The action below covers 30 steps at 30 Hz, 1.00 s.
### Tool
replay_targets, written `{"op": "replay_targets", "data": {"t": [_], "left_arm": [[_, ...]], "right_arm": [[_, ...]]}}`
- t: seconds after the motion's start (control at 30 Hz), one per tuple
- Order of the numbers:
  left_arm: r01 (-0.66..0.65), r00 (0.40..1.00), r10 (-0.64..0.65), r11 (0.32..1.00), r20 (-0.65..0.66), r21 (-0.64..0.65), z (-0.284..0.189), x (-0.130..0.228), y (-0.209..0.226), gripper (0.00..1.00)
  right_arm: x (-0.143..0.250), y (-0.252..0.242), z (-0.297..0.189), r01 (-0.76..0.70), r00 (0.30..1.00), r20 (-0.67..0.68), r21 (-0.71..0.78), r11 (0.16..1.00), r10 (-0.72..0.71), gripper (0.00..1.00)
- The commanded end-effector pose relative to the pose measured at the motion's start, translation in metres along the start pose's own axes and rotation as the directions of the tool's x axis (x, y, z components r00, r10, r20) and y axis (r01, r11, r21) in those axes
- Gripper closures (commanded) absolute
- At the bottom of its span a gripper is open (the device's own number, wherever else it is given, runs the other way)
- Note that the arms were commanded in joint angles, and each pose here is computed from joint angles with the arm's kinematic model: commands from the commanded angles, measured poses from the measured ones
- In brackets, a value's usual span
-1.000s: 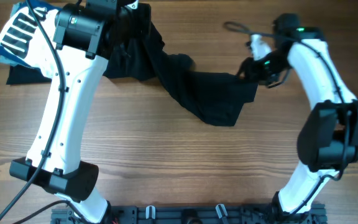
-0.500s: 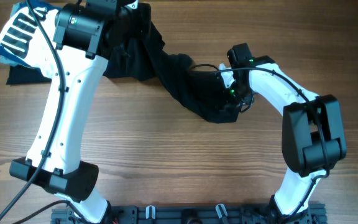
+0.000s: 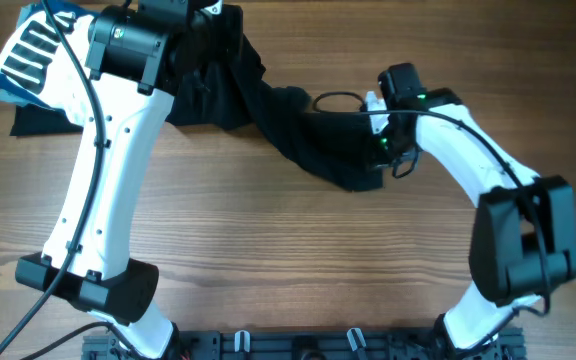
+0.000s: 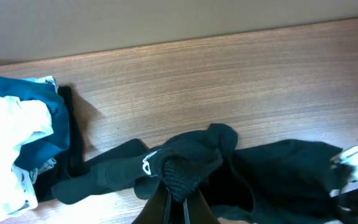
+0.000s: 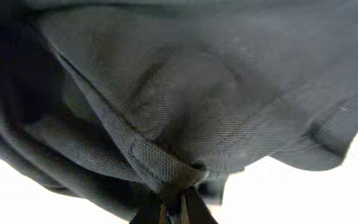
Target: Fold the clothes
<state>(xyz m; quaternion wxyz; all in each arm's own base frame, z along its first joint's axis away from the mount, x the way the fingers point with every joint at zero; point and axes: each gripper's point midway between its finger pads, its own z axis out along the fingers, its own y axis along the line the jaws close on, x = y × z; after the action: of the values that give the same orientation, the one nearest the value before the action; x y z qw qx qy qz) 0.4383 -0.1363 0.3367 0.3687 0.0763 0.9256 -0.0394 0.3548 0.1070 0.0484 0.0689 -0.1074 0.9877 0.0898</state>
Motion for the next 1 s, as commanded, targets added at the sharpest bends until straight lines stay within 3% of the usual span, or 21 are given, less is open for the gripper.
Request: {"op": "replay_targets", "data": {"t": [0.0,0.23,0.3,0.4,0.57,0.77,0.97], "left_arm": [[0.018,1.0,-0.018,1.0,0.023,0.006,-0.004,-0.006,-0.001,0.96],[0.018,1.0,-0.018,1.0,0.023,0.006,-0.004,-0.006,-0.001,0.96],[0.018,1.0,-0.018,1.0,0.026,0.007,-0.004,-0.007,-0.001,0.96],[0.019,0.999,-0.019,1.0,0.029,0.007,-0.004,-0.007,-0.002,0.96],[0.019,0.999,-0.019,1.0,0.031,0.002,-0.004,-0.008,-0.001,0.96],[0.026,0.998,-0.019,0.993,0.064,-0.115,-0.013,-0.013,0.02,0.96],[-0.054,0.952,0.087,0.992,0.293,-0.118,-0.096,-0.047,0.018,0.96]], "right_arm": [[-0.019,-0.011,-0.043,-0.061,0.99,0.127,0.008,0.998,0.059,0.96],[-0.021,-0.038,-0.066,-0.131,0.975,0.186,0.019,0.991,0.125,0.95],[-0.044,-0.05,-0.073,-0.149,0.949,0.284,0.018,0.989,0.137,0.92],[-0.101,-0.073,-0.105,-0.177,0.835,0.53,0.009,0.984,0.145,0.96],[-0.143,-0.091,-0.188,-0.2,0.711,0.69,0.017,0.98,0.133,0.96],[-0.133,-0.105,-0.3,-0.241,0.655,0.749,0.078,0.967,0.102,0.96],[-0.109,-0.116,-0.304,-0.287,0.691,0.707,0.078,0.955,0.149,0.96]]}}
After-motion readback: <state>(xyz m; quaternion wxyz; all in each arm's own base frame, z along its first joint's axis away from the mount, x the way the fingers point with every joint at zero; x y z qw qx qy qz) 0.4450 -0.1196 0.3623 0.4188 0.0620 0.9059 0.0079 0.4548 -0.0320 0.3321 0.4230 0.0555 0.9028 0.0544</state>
